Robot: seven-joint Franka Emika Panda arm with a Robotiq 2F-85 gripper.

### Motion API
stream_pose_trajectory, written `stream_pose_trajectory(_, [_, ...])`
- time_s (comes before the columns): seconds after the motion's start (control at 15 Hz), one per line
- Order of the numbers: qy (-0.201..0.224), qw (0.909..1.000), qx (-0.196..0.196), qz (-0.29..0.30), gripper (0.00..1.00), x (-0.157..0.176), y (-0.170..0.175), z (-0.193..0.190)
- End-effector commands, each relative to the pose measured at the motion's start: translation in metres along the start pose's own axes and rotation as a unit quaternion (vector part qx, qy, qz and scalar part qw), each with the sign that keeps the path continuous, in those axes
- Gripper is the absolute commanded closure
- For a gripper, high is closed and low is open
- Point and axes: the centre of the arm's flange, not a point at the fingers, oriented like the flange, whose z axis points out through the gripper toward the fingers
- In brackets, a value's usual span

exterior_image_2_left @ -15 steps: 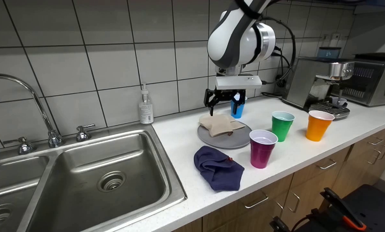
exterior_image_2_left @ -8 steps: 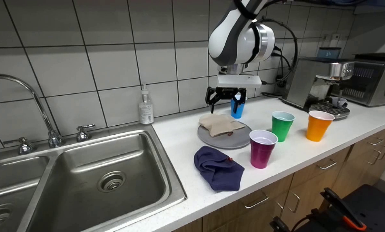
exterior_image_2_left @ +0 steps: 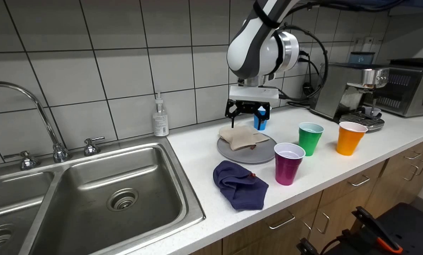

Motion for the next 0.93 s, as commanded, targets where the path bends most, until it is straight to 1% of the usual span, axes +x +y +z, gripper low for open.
stream_pose_trajectory(0.0, [-0.018,0.9964,-0.021,0.08,0.0,0.004,-0.016,0.014])
stream_pose_trajectory(0.33, [-0.02,0.9883,-0.029,0.149,0.0,0.018,-0.023,0.031])
stream_pose_trajectory(0.87, [-0.006,0.9725,-0.037,0.23,0.0,0.065,-0.019,0.049])
